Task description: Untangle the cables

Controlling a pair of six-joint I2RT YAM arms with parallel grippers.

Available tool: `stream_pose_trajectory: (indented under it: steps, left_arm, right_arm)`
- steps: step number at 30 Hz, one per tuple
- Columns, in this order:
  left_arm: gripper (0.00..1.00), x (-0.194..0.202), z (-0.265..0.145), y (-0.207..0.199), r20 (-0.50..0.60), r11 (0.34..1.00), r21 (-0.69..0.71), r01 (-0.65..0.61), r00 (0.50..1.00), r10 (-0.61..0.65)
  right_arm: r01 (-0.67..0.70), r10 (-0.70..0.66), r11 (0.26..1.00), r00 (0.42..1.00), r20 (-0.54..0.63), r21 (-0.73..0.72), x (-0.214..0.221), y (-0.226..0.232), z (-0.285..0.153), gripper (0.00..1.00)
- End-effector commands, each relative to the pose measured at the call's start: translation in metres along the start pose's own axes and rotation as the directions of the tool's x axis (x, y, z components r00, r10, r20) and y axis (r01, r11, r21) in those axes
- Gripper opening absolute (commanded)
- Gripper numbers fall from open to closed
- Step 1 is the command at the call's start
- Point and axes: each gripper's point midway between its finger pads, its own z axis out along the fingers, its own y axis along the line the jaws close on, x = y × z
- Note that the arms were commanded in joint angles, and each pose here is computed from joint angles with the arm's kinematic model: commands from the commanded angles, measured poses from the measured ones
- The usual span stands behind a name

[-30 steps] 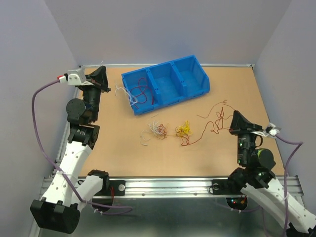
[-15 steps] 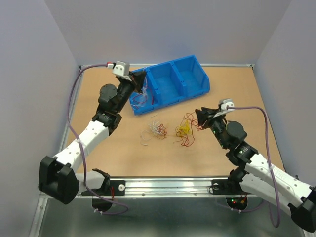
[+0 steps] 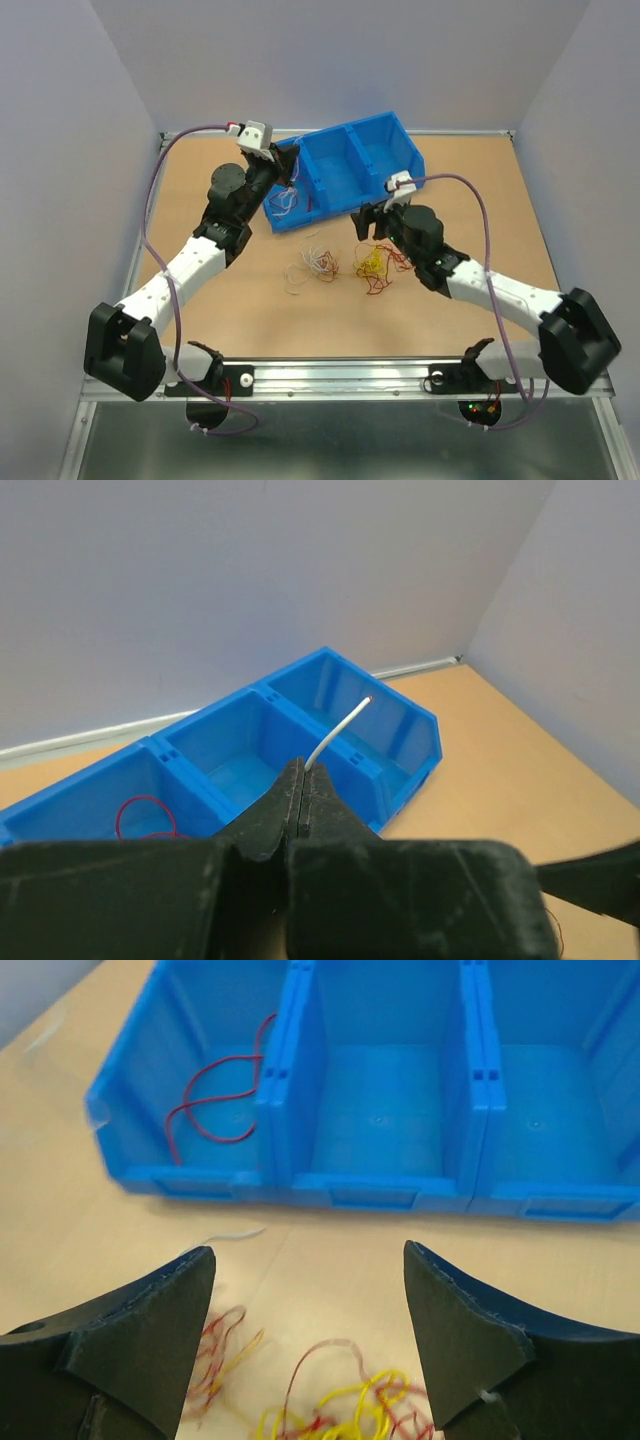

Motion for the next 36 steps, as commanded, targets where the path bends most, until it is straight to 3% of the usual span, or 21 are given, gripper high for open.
stream_pose_trajectory:
  steps: [1, 7, 17, 20, 23, 24, 25, 27, 34, 36]
  left_arm:
    - [0.0, -0.052, -0.017, -0.007, 0.148, 1.0, -0.003, -0.025, 0.989, 0.025]
    - [0.0, -0.055, -0.028, -0.001, 0.167, 0.999, -0.038, -0.022, 0.986, 0.028]
    - [0.0, -0.053, -0.029, -0.005, 0.167, 1.0, -0.02, -0.016, 0.986, 0.019]
    - [0.0, -0.053, -0.029, -0.005, 0.166, 1.0, -0.017, -0.017, 0.986, 0.019]
    - [0.0, -0.051, -0.028, -0.005, 0.164, 1.0, -0.019, -0.013, 0.986, 0.016]
    - [0.0, -0.052, -0.028, -0.005, 0.167, 1.0, -0.02, -0.013, 0.986, 0.016]
    - [0.0, -0.051, -0.028, -0.005, 0.164, 1.0, -0.019, -0.013, 0.986, 0.016]
    - [0.0, -0.051, -0.028, -0.005, 0.163, 1.0, -0.017, -0.012, 0.986, 0.014]
    - [0.0, -0.051, -0.029, -0.003, 0.166, 0.999, -0.027, -0.018, 0.986, 0.022]
    - [0.0, -0.051, -0.029, -0.003, 0.167, 0.999, -0.03, -0.019, 0.986, 0.024]
  right_arm:
    - [-0.049, 0.036, 0.993, 0.993, 0.112, 0.11, -0.049, -0.039, 0.05, 0.81]
    - [-0.072, 0.062, 0.985, 0.996, 0.067, 0.157, -0.04, -0.081, 0.111, 0.9]
    - [-0.058, 0.06, 0.983, 0.998, -0.008, 0.171, -0.002, -0.114, 0.183, 0.89]
    - [-0.055, 0.064, 0.983, 0.997, -0.044, 0.177, 0.021, -0.118, 0.199, 0.85]
    - [-0.068, 0.082, 0.978, 0.995, -0.062, 0.197, 0.037, -0.122, 0.205, 0.73]
    - [-0.075, 0.091, 0.977, 0.993, -0.07, 0.197, 0.041, -0.122, 0.204, 0.68]
    - [-0.096, 0.112, 0.974, 0.991, -0.07, 0.207, 0.044, -0.121, 0.202, 0.56]
    - [-0.112, 0.13, 0.969, 0.989, -0.07, 0.219, 0.049, -0.118, 0.193, 0.47]
    - [-0.143, 0.164, 0.952, 0.985, -0.054, 0.269, 0.055, -0.074, 0.168, 0.46]
    - [-0.155, 0.176, 0.951, 0.983, -0.058, 0.266, 0.059, -0.067, 0.163, 0.41]
